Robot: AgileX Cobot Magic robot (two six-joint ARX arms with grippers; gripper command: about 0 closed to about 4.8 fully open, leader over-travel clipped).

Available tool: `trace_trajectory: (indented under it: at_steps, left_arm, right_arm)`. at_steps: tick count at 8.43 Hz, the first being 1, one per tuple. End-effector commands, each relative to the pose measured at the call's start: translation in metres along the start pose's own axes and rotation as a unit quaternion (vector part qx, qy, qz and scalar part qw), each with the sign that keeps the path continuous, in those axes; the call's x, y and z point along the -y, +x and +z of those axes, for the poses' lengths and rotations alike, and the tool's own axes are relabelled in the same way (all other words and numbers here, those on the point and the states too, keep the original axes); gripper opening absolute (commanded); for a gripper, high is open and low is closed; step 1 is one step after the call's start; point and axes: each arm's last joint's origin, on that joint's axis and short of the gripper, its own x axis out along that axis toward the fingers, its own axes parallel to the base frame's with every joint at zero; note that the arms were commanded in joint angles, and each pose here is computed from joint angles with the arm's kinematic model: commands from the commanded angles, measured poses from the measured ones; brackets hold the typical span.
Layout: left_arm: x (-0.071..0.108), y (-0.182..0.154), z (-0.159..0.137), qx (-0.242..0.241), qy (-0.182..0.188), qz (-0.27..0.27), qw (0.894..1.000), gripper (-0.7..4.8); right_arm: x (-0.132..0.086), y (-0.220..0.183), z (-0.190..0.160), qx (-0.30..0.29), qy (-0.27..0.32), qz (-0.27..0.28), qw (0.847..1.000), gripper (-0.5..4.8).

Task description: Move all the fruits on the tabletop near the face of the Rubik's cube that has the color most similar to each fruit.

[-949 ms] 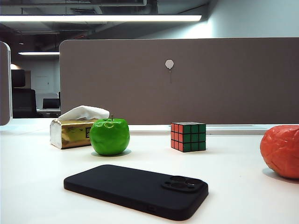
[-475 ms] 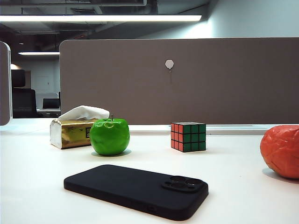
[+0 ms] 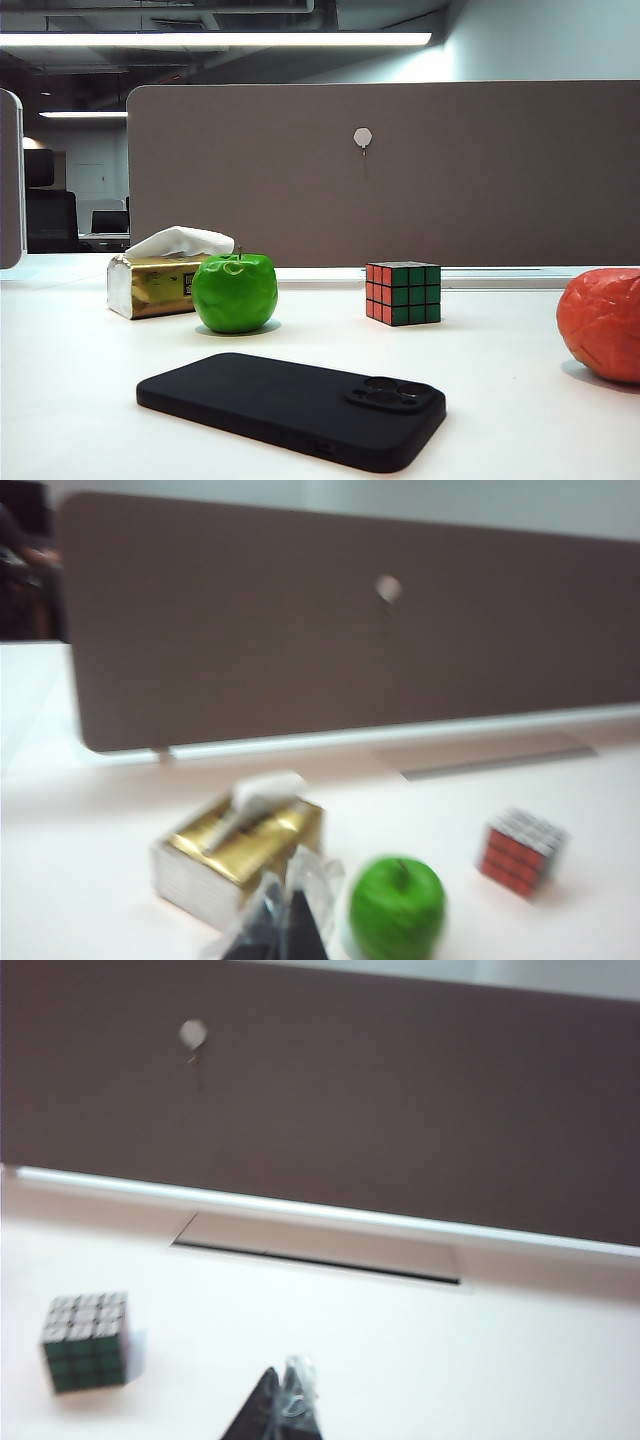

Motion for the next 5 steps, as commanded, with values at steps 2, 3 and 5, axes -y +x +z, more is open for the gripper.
trace_trajectory:
  at_steps: [2,3,5]
  left_arm:
    - [0.000,0.020,0.012,-0.066,-0.001,-0.082,0.994,-0.06]
    - [-0.002,0.031,0.016,-0.089,-0.004,-0.100,0.991,-0.06]
    - [0.008,0.086,-0.009,-0.162,0.074,-0.157,0.971,-0.06]
  right_arm:
    - [-0.001,-0.006,0.011,-0.060,0.004,0.037,0.997,-0.01]
    - [-0.002,-0.004,0.017,-0.095,0.009,0.055,0.994,-0.01]
    - [-0.003,0.023,0.029,-0.189,0.032,0.120,0.974,-0.01]
